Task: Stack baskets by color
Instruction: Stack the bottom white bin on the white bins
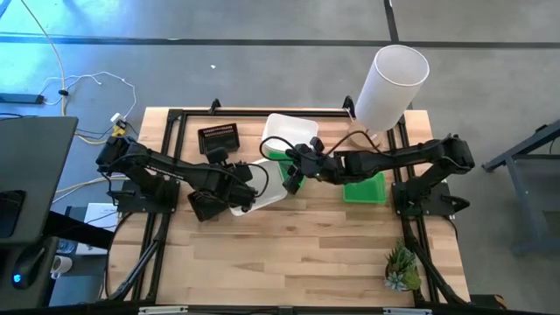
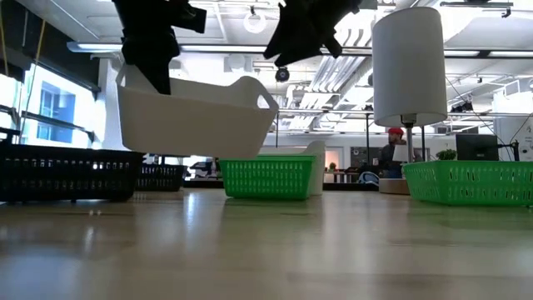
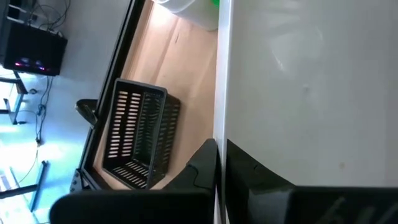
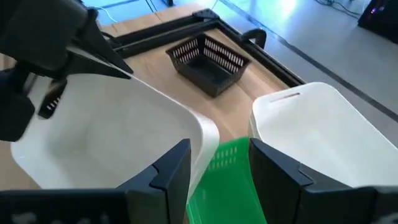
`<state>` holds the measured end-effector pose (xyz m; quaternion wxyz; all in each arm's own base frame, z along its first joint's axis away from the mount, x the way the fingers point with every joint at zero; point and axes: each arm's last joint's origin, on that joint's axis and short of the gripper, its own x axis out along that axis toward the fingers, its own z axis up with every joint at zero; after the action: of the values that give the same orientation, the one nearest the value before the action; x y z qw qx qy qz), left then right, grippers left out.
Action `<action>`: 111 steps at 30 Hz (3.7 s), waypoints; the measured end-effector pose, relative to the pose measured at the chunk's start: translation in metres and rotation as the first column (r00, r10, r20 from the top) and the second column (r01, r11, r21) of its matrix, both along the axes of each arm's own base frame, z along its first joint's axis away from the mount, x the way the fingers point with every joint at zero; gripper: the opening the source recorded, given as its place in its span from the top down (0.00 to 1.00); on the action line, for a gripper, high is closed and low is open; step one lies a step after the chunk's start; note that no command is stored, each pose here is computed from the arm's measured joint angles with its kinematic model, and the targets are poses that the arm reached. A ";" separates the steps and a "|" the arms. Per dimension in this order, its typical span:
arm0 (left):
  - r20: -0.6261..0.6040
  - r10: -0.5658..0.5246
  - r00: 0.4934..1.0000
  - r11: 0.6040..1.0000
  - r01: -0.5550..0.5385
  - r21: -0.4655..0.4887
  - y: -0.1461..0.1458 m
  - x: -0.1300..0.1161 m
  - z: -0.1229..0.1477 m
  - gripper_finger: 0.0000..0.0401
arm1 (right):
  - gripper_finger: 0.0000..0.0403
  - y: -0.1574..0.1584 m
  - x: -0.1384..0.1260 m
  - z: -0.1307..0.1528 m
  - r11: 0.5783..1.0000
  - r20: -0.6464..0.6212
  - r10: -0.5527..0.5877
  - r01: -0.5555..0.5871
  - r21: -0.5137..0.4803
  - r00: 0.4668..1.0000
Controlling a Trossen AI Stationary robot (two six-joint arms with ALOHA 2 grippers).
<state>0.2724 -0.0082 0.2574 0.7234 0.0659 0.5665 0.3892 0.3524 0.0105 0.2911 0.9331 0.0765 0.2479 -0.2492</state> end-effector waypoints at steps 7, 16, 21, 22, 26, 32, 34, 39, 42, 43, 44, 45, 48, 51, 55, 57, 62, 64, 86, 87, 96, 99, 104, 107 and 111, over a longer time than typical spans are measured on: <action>0.015 0.009 1.000 1.000 -0.009 -0.012 -0.003 0.000 0.000 1.00 | 0.63 0.000 0.004 -0.007 0.998 -0.012 0.025 -0.025 0.050 1.000; 0.026 0.001 1.000 1.000 0.000 -0.013 -0.007 0.000 -0.001 1.00 | 0.63 0.002 0.010 -0.020 0.992 -0.033 0.028 -0.024 0.127 0.999; 0.048 -0.020 0.999 1.000 0.021 -0.015 -0.015 0.001 -0.001 1.00 | 0.63 0.003 0.013 -0.025 0.988 -0.032 0.026 -0.021 0.154 0.999; 0.054 -0.024 0.998 1.000 0.025 -0.016 -0.016 0.002 -0.001 1.00 | 0.63 0.003 0.014 -0.025 0.986 -0.026 0.028 -0.023 0.165 0.999; 0.069 -0.037 0.997 0.999 0.038 -0.010 -0.020 0.003 0.000 1.00 | 0.63 0.004 0.017 -0.033 0.981 -0.043 0.033 -0.024 0.191 0.999; 0.069 -0.061 0.996 0.998 0.061 0.002 -0.021 0.004 0.000 1.00 | 0.70 0.005 0.020 -0.042 0.977 -0.075 0.047 -0.030 0.212 0.996; 0.060 -0.074 0.995 0.997 0.073 0.013 -0.021 0.004 0.000 1.00 | 0.78 0.005 0.020 -0.044 0.976 -0.080 0.049 -0.031 0.214 0.996; 0.060 -0.084 0.995 0.996 0.083 0.017 -0.020 0.005 0.000 1.00 | 0.97 0.003 0.020 -0.044 0.981 -0.085 0.024 -0.007 0.191 0.996; 0.073 -0.090 0.993 0.996 0.088 0.030 -0.019 0.007 0.001 0.98 | 0.96 0.003 0.020 -0.044 0.983 -0.081 0.008 0.007 0.185 0.997; 0.072 -0.095 0.993 0.995 0.093 0.029 -0.019 0.007 0.001 0.97 | 0.97 0.003 0.020 -0.044 0.982 -0.078 0.009 0.005 0.186 0.997; 0.063 -0.102 0.993 0.995 0.101 0.025 -0.019 0.007 0.000 0.96 | 0.98 0.003 0.020 -0.044 0.983 -0.079 0.010 0.004 0.184 0.997; 0.058 -0.105 0.993 0.994 0.104 0.017 -0.018 0.007 0.000 0.95 | 0.99 0.003 0.020 -0.044 0.983 -0.077 0.011 0.004 0.183 0.997; 0.066 -0.101 0.993 0.995 0.102 -0.010 -0.016 0.009 0.000 0.90 | 0.99 0.003 0.020 -0.044 0.984 -0.078 0.003 0.011 0.177 0.997; 0.070 -0.093 0.993 0.995 0.096 -0.035 -0.013 0.010 0.000 0.83 | 1.00 0.003 0.020 -0.044 0.984 -0.085 0.003 0.012 0.176 0.996; 0.054 -0.102 0.993 0.994 0.104 -0.032 -0.010 0.010 0.000 0.73 | 1.00 0.003 0.020 -0.044 0.986 -0.091 0.005 0.010 0.169 0.996; 0.040 -0.123 0.992 0.992 0.124 -0.028 -0.010 0.010 0.000 0.69 | 1.00 0.003 0.019 -0.045 0.986 -0.096 0.004 0.012 0.166 0.995; 0.073 -0.154 0.985 0.988 0.153 0.018 -0.012 0.009 0.007 0.66 | 1.00 0.002 0.018 -0.045 0.992 -0.119 0.007 0.007 0.124 0.993; 0.097 -0.187 0.978 0.982 0.190 -0.018 -0.014 0.009 0.010 0.66 | 1.00 0.001 0.018 -0.045 0.993 -0.122 0.008 0.006 0.116 0.992; 0.306 -0.349 0.886 0.922 0.382 -0.054 -0.021 -0.016 0.058 0.67 | 1.00 -0.023 0.026 -0.036 0.995 -0.052 0.066 -0.062 0.076 0.996; 0.316 -0.349 0.882 0.922 0.383 -0.052 -0.021 -0.017 0.060 0.67 | 1.00 -0.023 0.026 -0.035 0.995 -0.046 0.067 -0.064 0.072 0.997; 0.313 -0.352 0.882 0.926 0.378 -0.023 -0.015 -0.026 0.068 0.67 | 1.00 -0.027 0.021 -0.021 0.998 0.005 0.038 -0.038 0.051 0.999; 0.306 -0.331 0.893 0.933 0.359 -0.039 -0.010 -0.029 0.068 0.67 | 1.00 -0.030 0.019 -0.023 0.999 -0.023 0.001 0.000 0.043 1.000; 0.342 -0.288 0.894 0.949 0.314 -0.022 -0.003 -0.032 0.073 0.67 | 1.00 -0.032 0.011 -0.033 0.996 -0.117 -0.067 0.073 0.050 0.991; 0.364 -0.276 0.890 0.954 0.300 -0.010 0.000 -0.036 0.078 0.67 | 1.00 -0.031 0.010 -0.034 0.995 -0.126 -0.080 0.087 0.053 0.989; 0.376 -0.274 0.885 0.954 0.300 -0.010 0.001 -0.038 0.080 0.67 | 1.00 -0.032 0.011 -0.029 0.995 -0.092 -0.074 0.080 0.059 0.993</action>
<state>0.2347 -0.0075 0.3375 0.8686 0.0498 0.4166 0.2638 0.3632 -0.0210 0.2618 0.9078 0.1038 0.2942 -0.2802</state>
